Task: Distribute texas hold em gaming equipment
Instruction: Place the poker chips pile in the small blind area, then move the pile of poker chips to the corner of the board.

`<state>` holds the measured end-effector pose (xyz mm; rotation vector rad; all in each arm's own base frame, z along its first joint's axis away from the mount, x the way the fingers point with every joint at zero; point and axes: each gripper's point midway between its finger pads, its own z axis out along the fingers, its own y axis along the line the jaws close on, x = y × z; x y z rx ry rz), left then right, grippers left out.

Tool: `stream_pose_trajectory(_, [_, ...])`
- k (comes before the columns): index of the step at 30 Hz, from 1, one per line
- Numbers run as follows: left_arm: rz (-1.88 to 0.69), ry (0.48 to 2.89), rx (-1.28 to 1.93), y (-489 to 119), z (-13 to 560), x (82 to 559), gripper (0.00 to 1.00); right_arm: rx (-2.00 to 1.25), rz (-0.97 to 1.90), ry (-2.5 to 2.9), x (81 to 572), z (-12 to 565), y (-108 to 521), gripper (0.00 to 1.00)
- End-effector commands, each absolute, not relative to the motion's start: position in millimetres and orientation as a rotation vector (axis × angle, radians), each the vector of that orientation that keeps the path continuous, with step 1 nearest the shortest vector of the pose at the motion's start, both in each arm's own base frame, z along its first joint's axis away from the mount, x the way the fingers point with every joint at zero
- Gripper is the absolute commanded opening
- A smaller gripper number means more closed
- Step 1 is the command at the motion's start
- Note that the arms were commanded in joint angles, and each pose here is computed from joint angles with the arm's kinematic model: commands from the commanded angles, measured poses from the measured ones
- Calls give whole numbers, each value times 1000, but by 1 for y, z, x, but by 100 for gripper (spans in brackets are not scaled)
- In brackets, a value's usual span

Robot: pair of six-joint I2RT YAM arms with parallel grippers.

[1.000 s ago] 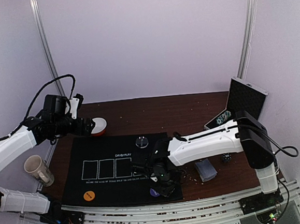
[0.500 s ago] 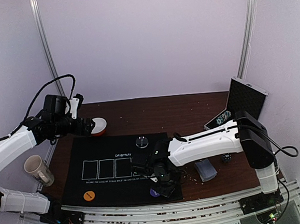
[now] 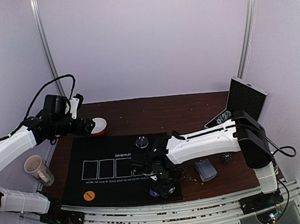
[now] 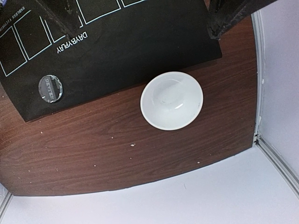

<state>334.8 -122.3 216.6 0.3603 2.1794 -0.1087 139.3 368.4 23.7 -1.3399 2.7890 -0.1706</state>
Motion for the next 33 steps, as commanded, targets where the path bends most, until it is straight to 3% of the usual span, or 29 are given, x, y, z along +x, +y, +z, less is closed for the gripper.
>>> stream_pose_trajectory(1, [-116,2123,354,-126,232,342,98,-1358,-178,2781,143,25,374,83])
stream_pose_trajectory(3, [-117,2121,355,-126,233,342,98,-1349,-146,2765,145,37,379,98])
stream_pose_trajectory(4, [-116,2122,356,-126,233,341,98,-1345,-131,2754,146,44,381,100])
stream_pose_trajectory(12, [-125,2122,359,-127,233,341,98,-1156,-42,2686,178,123,378,100])
stream_pose_trajectory(16, [-125,2120,359,-127,233,340,98,-770,-49,2749,223,155,322,100])
stream_pose_trajectory(24, [-123,2118,362,-126,232,339,98,-78,-238,2946,245,108,142,100])
stream_pose_trajectory(33, [-122,2118,365,-126,232,338,98,130,-185,3028,244,56,93,99])
